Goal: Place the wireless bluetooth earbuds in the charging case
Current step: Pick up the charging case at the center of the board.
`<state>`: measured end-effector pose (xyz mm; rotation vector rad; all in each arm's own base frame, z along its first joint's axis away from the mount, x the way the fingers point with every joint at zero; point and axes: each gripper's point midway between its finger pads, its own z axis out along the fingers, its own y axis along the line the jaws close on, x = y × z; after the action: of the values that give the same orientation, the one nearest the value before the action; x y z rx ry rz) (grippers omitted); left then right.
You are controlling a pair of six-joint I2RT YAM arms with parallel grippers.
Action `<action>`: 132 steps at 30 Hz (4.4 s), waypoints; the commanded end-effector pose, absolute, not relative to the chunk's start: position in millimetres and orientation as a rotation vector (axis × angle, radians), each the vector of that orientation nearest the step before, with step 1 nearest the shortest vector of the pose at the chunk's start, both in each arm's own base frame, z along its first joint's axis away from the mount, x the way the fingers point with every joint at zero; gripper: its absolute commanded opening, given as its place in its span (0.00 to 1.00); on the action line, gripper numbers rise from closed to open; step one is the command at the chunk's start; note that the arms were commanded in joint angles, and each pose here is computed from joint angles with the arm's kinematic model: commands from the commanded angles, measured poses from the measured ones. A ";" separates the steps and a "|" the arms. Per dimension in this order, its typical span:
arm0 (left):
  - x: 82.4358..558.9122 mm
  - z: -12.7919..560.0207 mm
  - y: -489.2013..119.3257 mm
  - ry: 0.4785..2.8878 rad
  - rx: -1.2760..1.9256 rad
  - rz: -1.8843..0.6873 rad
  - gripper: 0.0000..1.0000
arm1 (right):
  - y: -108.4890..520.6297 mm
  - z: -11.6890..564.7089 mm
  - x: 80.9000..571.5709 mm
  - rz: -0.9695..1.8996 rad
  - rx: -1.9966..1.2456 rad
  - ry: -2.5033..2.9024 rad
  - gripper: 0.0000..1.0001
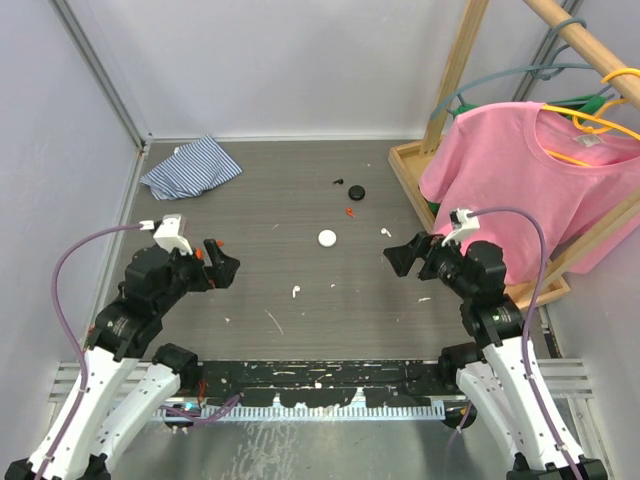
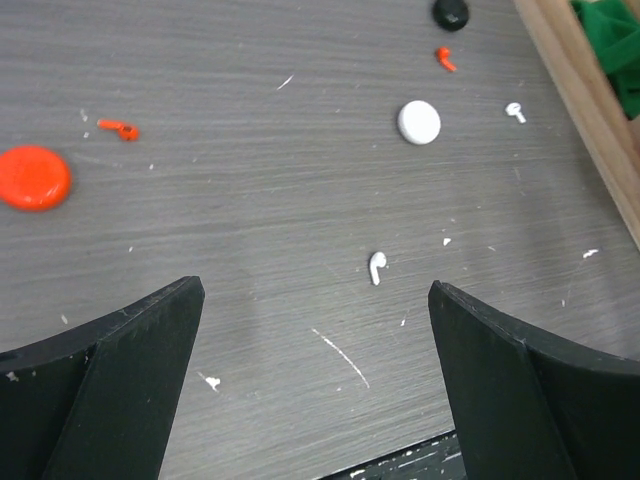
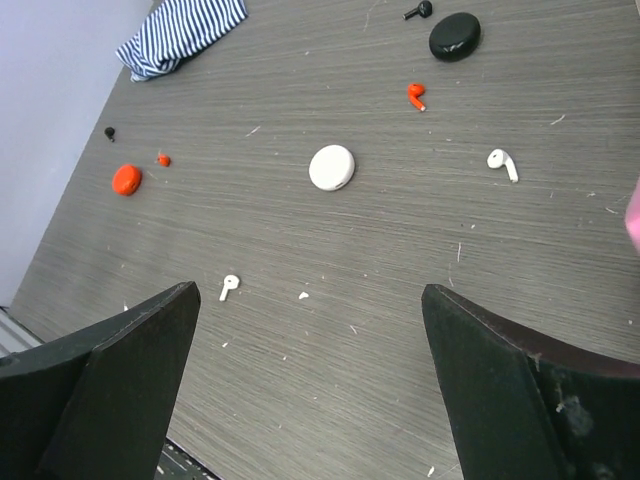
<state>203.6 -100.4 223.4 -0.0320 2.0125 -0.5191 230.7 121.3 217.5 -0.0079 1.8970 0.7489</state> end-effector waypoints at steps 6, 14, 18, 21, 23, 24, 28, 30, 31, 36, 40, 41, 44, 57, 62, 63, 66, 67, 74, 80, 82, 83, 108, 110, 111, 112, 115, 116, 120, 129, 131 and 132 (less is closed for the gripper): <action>225.6 203.6 -70.8 2.144 -0.244 -0.279 0.98 | 124.0 192.2 250.1 0.738 -0.012 1.919 0.99; 243.0 169.5 -34.9 2.246 -0.475 -0.102 0.98 | 133.0 157.8 259.7 0.769 -0.026 1.914 1.00; 247.8 152.1 -10.2 2.278 -0.672 -0.056 0.98 | 142.3 153.4 256.6 0.759 -0.054 1.886 0.99; 250.9 145.4 2.5 2.283 -0.791 -0.013 0.98 | 140.3 150.5 256.5 0.714 -0.039 1.872 0.99; 254.7 145.5 10.3 2.279 -0.845 0.035 0.98 | 139.3 148.2 256.4 0.689 -0.030 1.868 0.99; 255.6 145.0 13.7 2.281 -0.865 0.062 0.98 | 140.0 147.2 255.7 0.679 -0.032 1.866 0.99; 264.2 145.5 22.9 2.278 -0.932 0.143 0.98 | 140.4 144.9 254.8 0.644 -0.030 1.862 1.00; 270.1 143.7 23.3 2.292 -0.931 0.158 0.98 | 139.3 144.6 255.1 0.625 -0.024 1.856 0.99; 274.0 141.5 22.6 2.296 -0.940 0.156 0.98 | 137.9 144.5 255.5 0.612 -0.016 1.853 0.99; 292.9 123.4 18.4 2.334 -1.045 0.141 0.98 | 137.0 142.3 254.9 0.585 -0.012 1.844 0.99; 303.4 99.0 23.2 2.351 -1.182 0.177 0.98 | 136.9 140.6 254.4 0.566 -0.011 1.841 1.00; 305.8 93.9 25.0 2.347 -1.214 0.183 0.98 | 137.3 140.2 254.2 0.564 -0.013 1.839 0.99; 310.8 76.5 29.4 2.347 -1.305 0.202 0.98 | 136.7 138.7 254.4 0.552 -0.010 1.837 0.99; 339.0 53.5 43.9 2.282 -1.451 0.250 0.95 | 136.5 130.4 255.1 0.516 -0.012 1.846 0.99; 341.3 41.3 40.8 2.309 -1.478 0.254 0.92 | 135.7 128.9 255.7 0.502 -0.009 1.848 0.99; 341.3 39.5 40.4 2.311 -1.485 0.252 0.91 | 135.4 128.2 255.7 0.500 -0.007 1.849 1.00; 341.7 36.4 39.4 2.317 -1.495 0.249 0.88 | 134.8 127.6 255.8 0.494 -0.005 1.850 0.99; 341.9 36.1 39.3 2.317 -1.495 0.249 0.88 | 134.9 127.7 255.8 0.493 -0.006 1.849 0.99; 338.8 33.5 45.5 2.315 -1.479 0.298 0.79 | 135.4 128.6 255.2 0.495 -0.009 1.846 0.99; 333.8 20.7 50.4 2.324 -1.490 0.302 0.72 | 135.8 127.7 254.8 0.495 -0.011 1.854 0.99; 332.0 16.0 49.5 2.330 -1.499 0.277 0.70 | 136.5 127.7 254.7 0.497 -0.014 1.857 0.99; 332.3 14.6 48.2 2.329 -1.502 0.259 0.69 | 137.3 127.8 254.5 0.500 -0.017 1.858 1.00; 321.4 45.2 -15.5 2.395 -1.199 -0.192 0.45 | 168.8 140.9 246.9 0.638 -0.155 1.927 0.99; 322.8 54.3 -27.6 2.390 -1.102 -0.217 0.45 | 169.5 147.7 247.0 0.637 -0.165 1.930 1.00; 324.5 60.0 -35.1 2.384 -1.043 -0.234 0.45 | 169.6 151.0 247.0 0.635 -0.169 1.932 0.99; 324.7 64.2 -42.5 2.382 -0.989 -0.246 0.45 | 170.1 153.8 246.5 0.634 -0.178 1.935 0.99; 326.0 79.3 -66.4 2.357 -0.821 -0.289 0.45 | 171.4 164.2 246.0 0.632 -0.201 1.941 0.99; 326.2 84.2 -73.5 2.346 -0.767 -0.303 0.46 | 172.2 168.4 246.2 0.634 -0.206 1.941 0.99; 325.2 98.7 -105.2 2.313 -0.554 -0.338 0.47 | 177.3 178.0 246.5 0.652 -0.220 1.962 0.99; 320.1 145.0 -171.9 2.075 -0.101 -0.500 0.48 | 190.7 189.2 249.7 0.674 -0.263 2.066 1.00; 317.1 153.1 -190.1 2.015 0.016 -0.529 0.48 | 193.5 193.7 251.0 0.680 -0.270 2.077 1.00; 316.4 158.3 -198.7 1.978 0.063 -0.537 0.48 | 195.4 196.0 251.6 0.686 -0.275 2.083 1.00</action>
<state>300.3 -165.7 112.8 -0.1544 2.2238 -0.4656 249.5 184.7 168.0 -0.2331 2.1101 0.6415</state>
